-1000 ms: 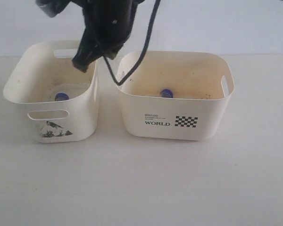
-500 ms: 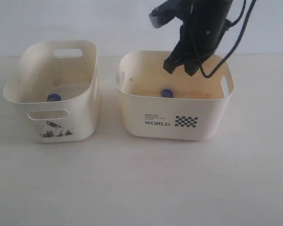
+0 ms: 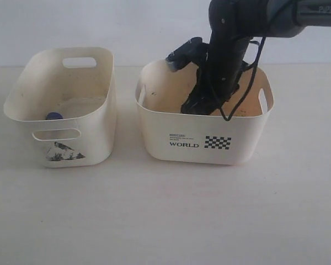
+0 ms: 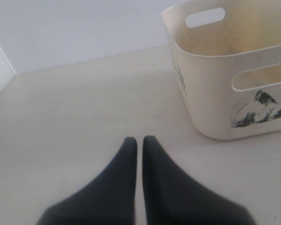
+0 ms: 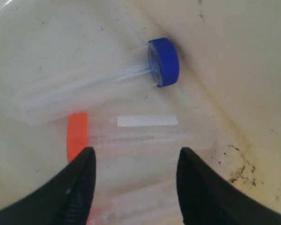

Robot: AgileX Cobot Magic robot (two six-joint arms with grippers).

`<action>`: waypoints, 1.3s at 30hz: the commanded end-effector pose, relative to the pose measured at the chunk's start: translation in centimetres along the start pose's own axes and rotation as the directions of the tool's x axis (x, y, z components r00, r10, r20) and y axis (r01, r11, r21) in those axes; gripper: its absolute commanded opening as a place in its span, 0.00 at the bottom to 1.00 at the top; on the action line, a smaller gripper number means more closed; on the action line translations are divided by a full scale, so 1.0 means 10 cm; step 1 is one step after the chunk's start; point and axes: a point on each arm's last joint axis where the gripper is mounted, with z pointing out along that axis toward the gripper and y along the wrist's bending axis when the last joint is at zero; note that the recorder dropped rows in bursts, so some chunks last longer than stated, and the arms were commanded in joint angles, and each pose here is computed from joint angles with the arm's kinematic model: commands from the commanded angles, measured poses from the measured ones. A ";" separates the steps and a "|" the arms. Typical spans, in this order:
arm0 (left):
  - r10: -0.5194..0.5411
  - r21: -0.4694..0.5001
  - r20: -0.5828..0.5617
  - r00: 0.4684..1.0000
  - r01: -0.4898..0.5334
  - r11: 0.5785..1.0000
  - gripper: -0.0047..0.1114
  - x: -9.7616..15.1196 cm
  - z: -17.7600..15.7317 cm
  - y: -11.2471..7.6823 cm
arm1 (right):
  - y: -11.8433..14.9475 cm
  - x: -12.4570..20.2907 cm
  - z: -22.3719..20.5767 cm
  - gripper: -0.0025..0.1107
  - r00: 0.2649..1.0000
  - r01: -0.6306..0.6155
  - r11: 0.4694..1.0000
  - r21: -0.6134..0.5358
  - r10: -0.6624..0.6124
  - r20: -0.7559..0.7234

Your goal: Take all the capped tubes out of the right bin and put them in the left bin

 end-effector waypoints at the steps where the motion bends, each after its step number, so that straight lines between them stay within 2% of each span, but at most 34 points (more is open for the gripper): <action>1: -0.009 -0.001 0.006 1.000 0.009 1.000 0.08 -0.01 0.00 0.00 | 0.01 -0.01 0.16 0.45 0.999 -0.042 0.999 -0.001 0.042 0.003; 6: -0.009 -0.001 0.006 1.000 0.009 1.000 0.08 -0.01 0.00 0.00 | 0.02 0.00 0.28 0.61 0.999 -0.051 0.999 -0.005 0.051 -0.006; 15: -0.009 -0.001 0.006 1.000 0.009 1.000 0.08 -0.01 0.00 0.00 | 0.03 0.03 0.60 0.61 0.997 -0.075 0.997 0.004 0.075 -0.030; 22: -0.009 -0.001 0.006 1.000 0.009 1.000 0.08 -0.01 0.00 0.00 | 0.04 0.05 0.64 0.60 0.995 -0.080 0.997 -0.005 0.079 -0.060; 24: -0.009 -0.001 0.006 1.000 0.009 1.000 0.08 -0.01 0.00 0.00 | 0.05 0.06 0.64 0.55 0.995 -0.082 0.997 -0.006 0.082 -0.064; 25: -0.009 -0.001 0.006 1.000 0.009 1.000 0.08 -0.01 0.00 0.00 | 0.05 0.06 0.64 0.47 0.995 -0.082 0.997 -0.006 0.082 -0.064; 28: -0.009 -0.001 0.006 1.000 0.009 1.000 0.08 -0.01 0.00 0.00 | 0.03 0.03 0.58 0.17 0.994 -0.101 0.995 -0.001 0.101 -0.044; 29: -0.009 -0.001 0.006 1.000 0.009 1.000 0.08 -0.01 0.00 0.00 | 0.03 0.02 0.54 0.04 0.994 -0.102 0.995 0.003 0.102 -0.027; 33: -0.009 -0.001 0.006 1.000 0.009 1.000 0.08 -0.01 0.00 0.00 | -0.02 -0.08 0.27 0.02 0.993 -0.113 0.993 0.017 0.112 0.033; 39: -0.009 -0.001 0.006 1.000 0.009 1.000 0.08 -0.01 0.00 0.00 | -0.12 -0.20 -0.63 0.02 0.969 -0.159 0.986 0.049 0.146 0.201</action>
